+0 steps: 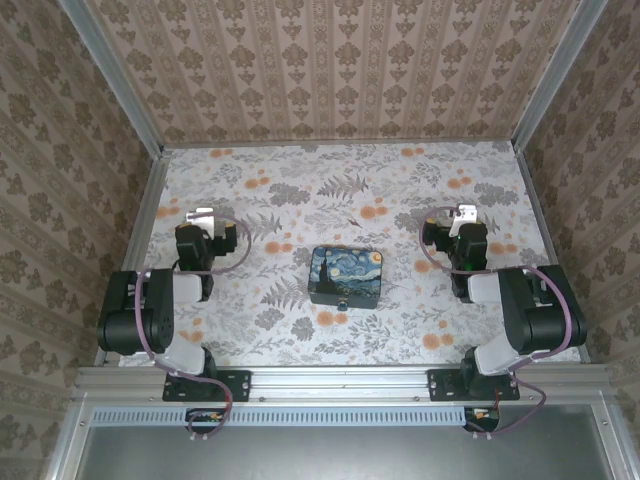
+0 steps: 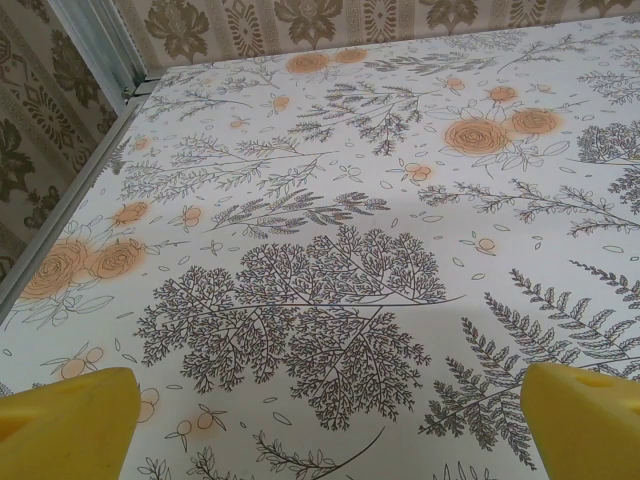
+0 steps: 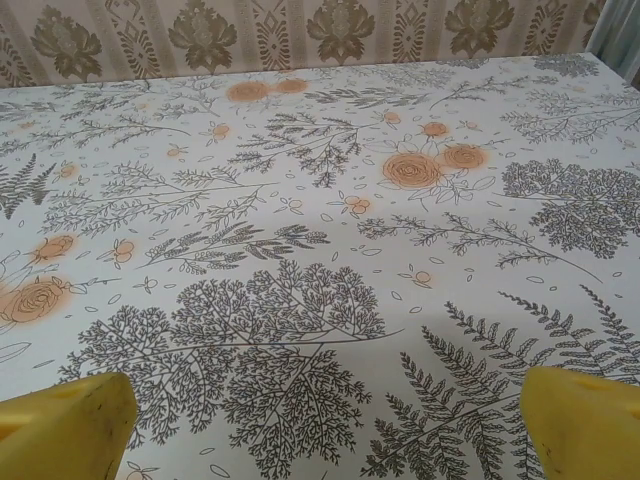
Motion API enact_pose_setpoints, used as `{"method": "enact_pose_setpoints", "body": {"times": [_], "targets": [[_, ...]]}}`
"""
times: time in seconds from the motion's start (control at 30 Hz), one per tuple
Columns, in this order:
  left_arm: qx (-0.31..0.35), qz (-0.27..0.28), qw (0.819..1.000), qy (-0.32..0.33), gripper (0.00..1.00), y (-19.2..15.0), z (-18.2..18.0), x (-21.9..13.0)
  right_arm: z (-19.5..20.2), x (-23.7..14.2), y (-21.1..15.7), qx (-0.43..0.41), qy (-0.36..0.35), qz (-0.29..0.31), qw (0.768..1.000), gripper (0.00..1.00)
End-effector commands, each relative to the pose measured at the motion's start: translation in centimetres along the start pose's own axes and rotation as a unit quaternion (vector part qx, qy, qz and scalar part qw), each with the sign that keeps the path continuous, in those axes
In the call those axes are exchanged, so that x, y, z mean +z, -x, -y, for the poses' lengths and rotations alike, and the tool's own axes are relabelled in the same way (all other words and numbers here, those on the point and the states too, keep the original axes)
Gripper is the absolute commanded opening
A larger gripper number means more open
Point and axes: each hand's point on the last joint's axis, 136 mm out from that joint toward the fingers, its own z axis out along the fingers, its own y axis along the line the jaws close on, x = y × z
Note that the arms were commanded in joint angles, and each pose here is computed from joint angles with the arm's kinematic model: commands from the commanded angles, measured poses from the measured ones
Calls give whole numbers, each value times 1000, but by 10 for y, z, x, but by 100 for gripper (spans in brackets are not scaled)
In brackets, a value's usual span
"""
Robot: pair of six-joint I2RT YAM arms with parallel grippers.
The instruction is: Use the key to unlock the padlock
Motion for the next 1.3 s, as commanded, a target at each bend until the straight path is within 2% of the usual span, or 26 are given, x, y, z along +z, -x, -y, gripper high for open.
{"method": "enact_pose_setpoints", "body": {"times": [0.0,0.87,1.03,1.1,1.2,1.27], "targets": [[-5,5,1000,-8,100,4,3,1,-6,2,6,-6,12,6,1000,100],[-11,1,1000,-14,100,3,3,2,-6,3,5,-5,14,3,1000,100],[-10,5,1000,-14,100,3,3,1,-12,3,5,-8,39,0,999,100],[-14,10,1000,-6,100,8,0,-2,-7,0,10,-3,24,5,1000,99],[-16,7,1000,4,100,18,-4,-8,-3,-8,23,2,12,-20,1000,100],[-20,-8,1000,8,100,22,-7,-10,-5,-17,39,12,16,-20,1000,100]]}}
